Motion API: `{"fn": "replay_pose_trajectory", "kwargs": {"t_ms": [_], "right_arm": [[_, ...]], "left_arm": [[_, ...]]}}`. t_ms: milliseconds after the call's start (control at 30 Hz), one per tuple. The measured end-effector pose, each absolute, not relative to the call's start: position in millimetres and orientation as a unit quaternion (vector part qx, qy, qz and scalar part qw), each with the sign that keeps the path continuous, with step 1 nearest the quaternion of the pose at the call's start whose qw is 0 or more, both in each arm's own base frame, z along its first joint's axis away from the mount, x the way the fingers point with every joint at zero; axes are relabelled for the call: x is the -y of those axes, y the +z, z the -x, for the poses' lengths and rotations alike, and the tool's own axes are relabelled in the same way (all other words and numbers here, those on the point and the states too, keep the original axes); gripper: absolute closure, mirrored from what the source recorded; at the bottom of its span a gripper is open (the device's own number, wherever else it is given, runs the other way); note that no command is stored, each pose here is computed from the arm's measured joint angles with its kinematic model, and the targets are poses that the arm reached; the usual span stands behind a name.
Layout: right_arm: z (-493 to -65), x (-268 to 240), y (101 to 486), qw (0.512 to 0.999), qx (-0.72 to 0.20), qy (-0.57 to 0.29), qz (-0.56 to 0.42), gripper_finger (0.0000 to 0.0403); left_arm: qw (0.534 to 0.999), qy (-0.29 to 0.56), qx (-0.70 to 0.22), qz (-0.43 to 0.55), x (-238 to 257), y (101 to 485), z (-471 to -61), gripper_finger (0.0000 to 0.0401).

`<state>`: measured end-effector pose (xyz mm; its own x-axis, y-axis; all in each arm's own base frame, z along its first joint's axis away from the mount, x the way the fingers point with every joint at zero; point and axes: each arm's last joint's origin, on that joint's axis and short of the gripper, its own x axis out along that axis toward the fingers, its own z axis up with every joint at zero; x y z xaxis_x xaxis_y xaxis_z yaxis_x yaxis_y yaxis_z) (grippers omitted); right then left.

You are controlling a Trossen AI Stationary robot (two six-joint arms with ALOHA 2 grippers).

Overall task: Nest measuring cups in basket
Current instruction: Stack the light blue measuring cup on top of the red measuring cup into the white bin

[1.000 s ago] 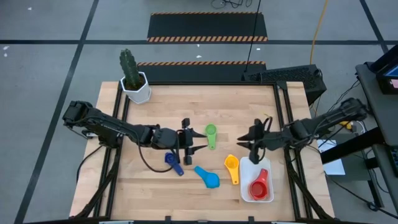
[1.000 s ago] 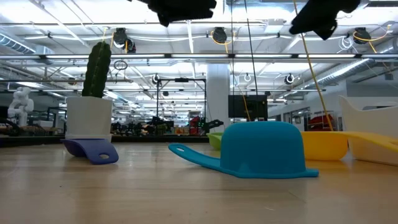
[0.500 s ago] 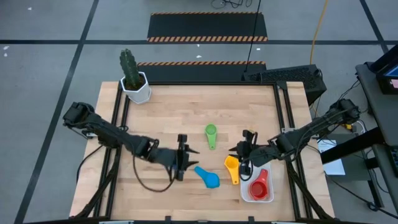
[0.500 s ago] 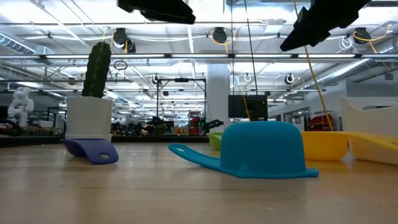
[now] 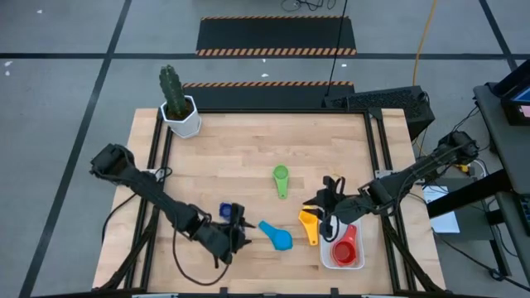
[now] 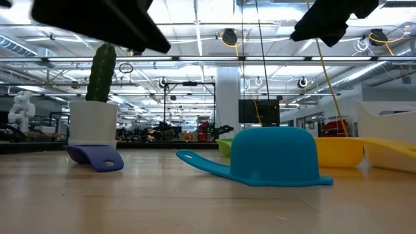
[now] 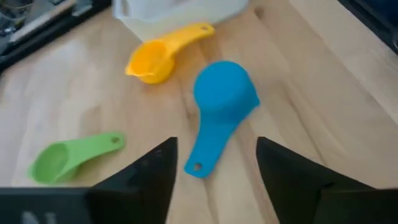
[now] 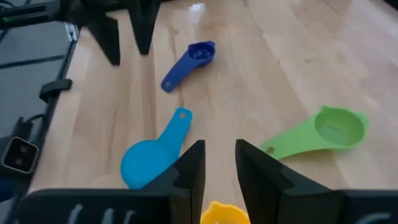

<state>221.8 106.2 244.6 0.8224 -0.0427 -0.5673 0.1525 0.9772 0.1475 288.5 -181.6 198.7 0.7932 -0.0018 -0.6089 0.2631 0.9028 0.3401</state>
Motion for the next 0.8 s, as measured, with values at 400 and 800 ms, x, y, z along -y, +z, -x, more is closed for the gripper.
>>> {"fn": "replay_pose_trajectory", "kwargs": {"t_ms": [400, 800], "right_arm": [[-245.1, -134.7, 232.4, 0.963, -0.227, -0.038, -0.138, 0.0321], [-251.0, -140.8, 222.9, 0.962, -0.217, -0.063, -0.156, 0.0321]], "left_arm": [[0.873, -0.085, -0.35, -0.329, 185.1, 161.9, -302.0, 0.0155], [0.767, -0.131, -0.388, -0.494, 161.5, 149.5, -321.2, 0.0204]]}}
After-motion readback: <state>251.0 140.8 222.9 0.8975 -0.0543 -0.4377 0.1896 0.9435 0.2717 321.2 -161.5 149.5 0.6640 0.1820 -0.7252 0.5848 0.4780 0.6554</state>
